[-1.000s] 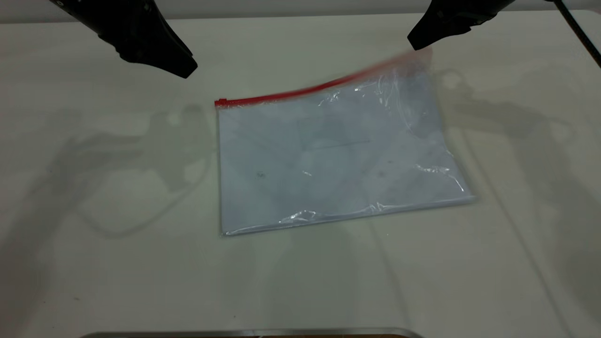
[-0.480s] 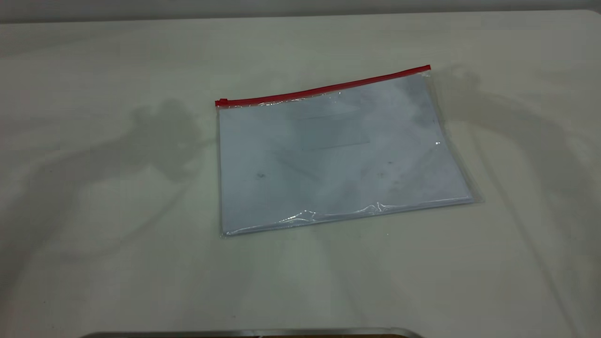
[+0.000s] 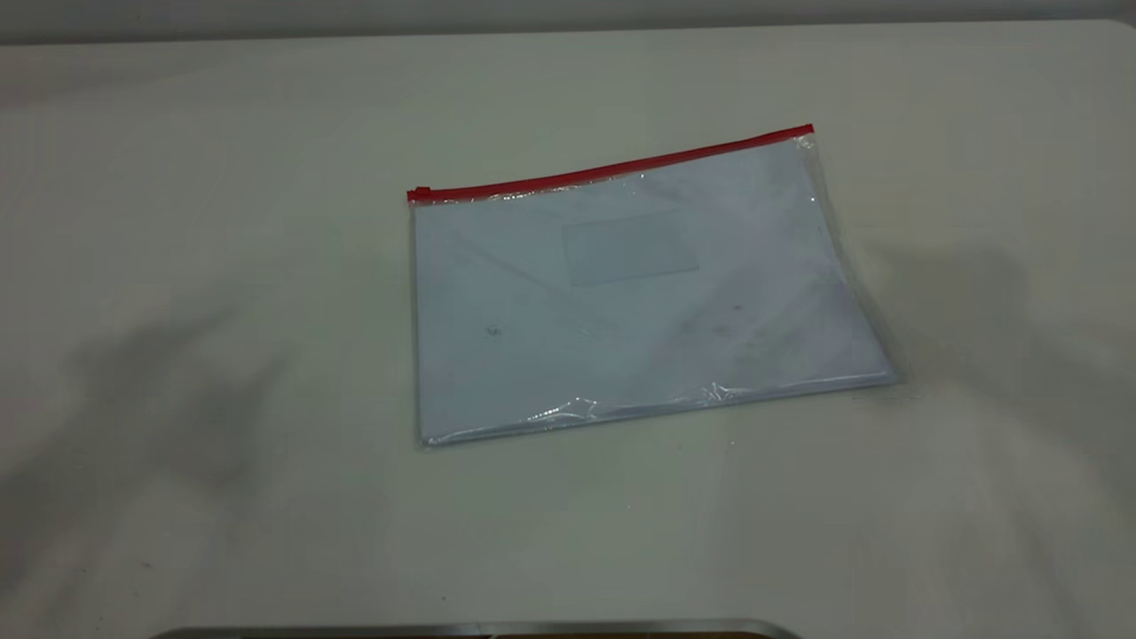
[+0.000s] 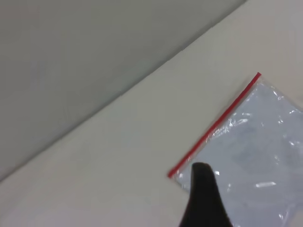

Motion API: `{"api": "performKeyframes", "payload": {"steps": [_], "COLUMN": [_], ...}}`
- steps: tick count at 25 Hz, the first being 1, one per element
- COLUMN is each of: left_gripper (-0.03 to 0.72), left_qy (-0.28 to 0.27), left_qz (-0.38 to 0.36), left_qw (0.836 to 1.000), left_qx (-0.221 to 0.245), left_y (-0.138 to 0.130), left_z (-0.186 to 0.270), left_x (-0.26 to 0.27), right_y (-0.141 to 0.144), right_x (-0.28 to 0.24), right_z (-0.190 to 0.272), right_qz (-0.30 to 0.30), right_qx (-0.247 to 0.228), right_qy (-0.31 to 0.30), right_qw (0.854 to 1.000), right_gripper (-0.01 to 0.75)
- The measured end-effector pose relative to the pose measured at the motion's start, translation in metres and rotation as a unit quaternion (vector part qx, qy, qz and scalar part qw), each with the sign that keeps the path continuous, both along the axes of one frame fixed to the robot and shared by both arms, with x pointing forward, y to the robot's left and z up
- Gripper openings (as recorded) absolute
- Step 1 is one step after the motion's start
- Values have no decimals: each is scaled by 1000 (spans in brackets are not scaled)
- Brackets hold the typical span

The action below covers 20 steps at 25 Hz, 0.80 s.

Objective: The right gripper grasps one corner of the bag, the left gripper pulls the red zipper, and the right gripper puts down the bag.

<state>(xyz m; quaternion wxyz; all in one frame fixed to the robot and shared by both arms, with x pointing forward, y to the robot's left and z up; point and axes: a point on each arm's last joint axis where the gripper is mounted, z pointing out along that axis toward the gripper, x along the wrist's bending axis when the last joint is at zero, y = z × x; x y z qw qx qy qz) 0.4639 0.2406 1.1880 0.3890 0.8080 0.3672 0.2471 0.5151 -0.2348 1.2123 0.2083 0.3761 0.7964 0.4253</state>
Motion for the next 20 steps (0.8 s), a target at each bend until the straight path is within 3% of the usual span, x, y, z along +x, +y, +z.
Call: {"api": "performKeyframes", "payload": {"steps": [9, 17, 20], "left_gripper": [590, 590, 590], "left_qy": [-84, -29, -46], "left_qz": [24, -24, -16], "left_qw": [996, 999, 999], "left_qx": [7, 37, 12], "left_y": [15, 21, 22], "left_z": [41, 38, 40], "left_x": [-81, -162, -182], "right_y": [-3, -7, -9], "right_x": [-101, -180, -211], "right_z": [43, 25, 3], "right_qz": [32, 34, 34], "right_qx": [11, 33, 33], "right_qy": [0, -23, -28], "right_qw": [999, 999, 998], "right_gripper": [552, 552, 552]}}
